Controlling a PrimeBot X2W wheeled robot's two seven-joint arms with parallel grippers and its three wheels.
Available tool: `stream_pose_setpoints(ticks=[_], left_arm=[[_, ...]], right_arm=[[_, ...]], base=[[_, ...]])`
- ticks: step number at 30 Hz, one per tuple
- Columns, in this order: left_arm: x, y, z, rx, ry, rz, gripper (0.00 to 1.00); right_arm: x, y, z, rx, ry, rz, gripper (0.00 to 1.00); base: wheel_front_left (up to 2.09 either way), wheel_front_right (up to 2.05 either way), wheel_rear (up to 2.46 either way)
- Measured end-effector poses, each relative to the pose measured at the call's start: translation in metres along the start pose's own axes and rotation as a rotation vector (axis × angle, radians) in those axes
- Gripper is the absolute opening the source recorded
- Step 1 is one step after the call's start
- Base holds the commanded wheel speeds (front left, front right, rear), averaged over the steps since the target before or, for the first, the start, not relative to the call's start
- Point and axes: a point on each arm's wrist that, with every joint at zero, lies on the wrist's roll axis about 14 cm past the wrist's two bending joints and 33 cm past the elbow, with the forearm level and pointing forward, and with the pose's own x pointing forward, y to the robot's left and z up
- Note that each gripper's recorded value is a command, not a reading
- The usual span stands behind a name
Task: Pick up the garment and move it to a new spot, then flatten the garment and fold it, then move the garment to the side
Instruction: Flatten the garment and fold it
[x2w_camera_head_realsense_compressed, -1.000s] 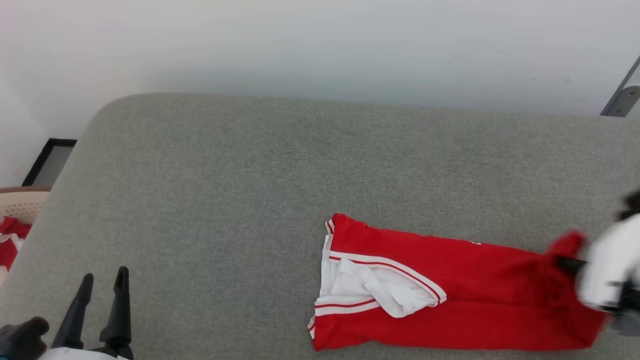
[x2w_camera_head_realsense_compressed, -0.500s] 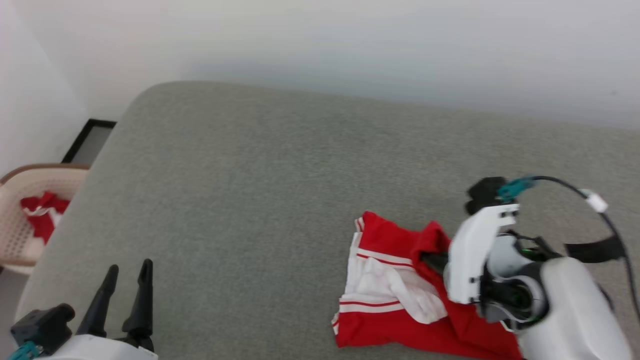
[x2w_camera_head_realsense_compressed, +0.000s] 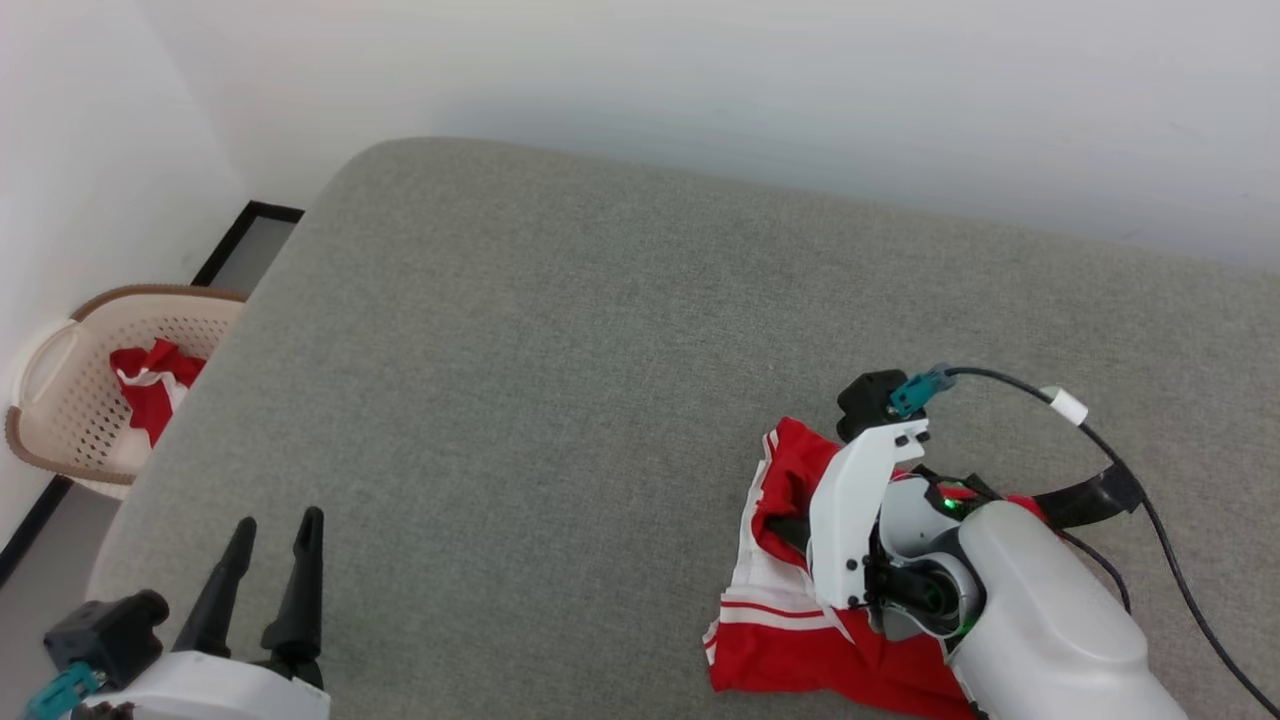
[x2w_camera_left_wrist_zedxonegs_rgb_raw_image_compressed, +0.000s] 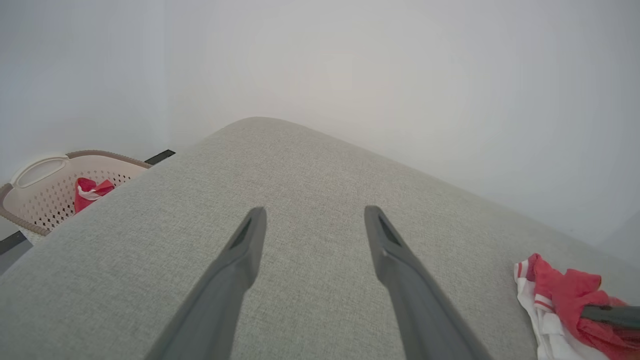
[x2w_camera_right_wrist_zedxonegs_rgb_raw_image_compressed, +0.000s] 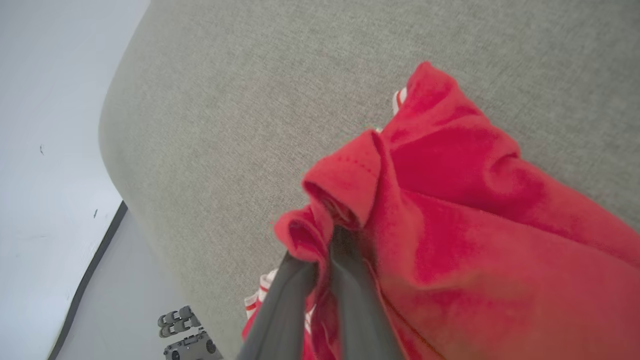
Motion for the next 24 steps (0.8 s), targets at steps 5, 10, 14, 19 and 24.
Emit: stream_pose_setpoints(ticks=[5,10,14,19,24], left_arm=[[0.002,-0.001,-0.002,0.0,0.005,-0.001,1.0],[0.003,-0.001,-0.003,-0.006,0.008,-0.006,1.0],[0.006,-0.003,-0.003,-0.002,0.008,-0.013,1.0],[0.011,-0.009,-0.006,0.005,0.018,-0.036,1.0],[0.018,-0.02,-0.009,0.017,0.024,-0.077,1.0]], right_arm=[[0.009,-0.005,-0.004,-0.037,0.009,-0.027,0.47],[0.01,0.007,0.002,-0.053,-0.006,0.005,1.0],[0.004,0.013,0.014,-0.063,-0.051,0.021,1.0],[-0.012,0.012,0.036,-0.058,-0.158,0.026,1.0],[-0.047,-0.018,0.053,-0.085,-0.297,-0.042,1.0]], base=[[0.0,0.0,0.0],[0.0,0.0,0.0],[0.0,0.0,0.0],[0.0,0.0,0.0],[0.0,0.0,0.0]])
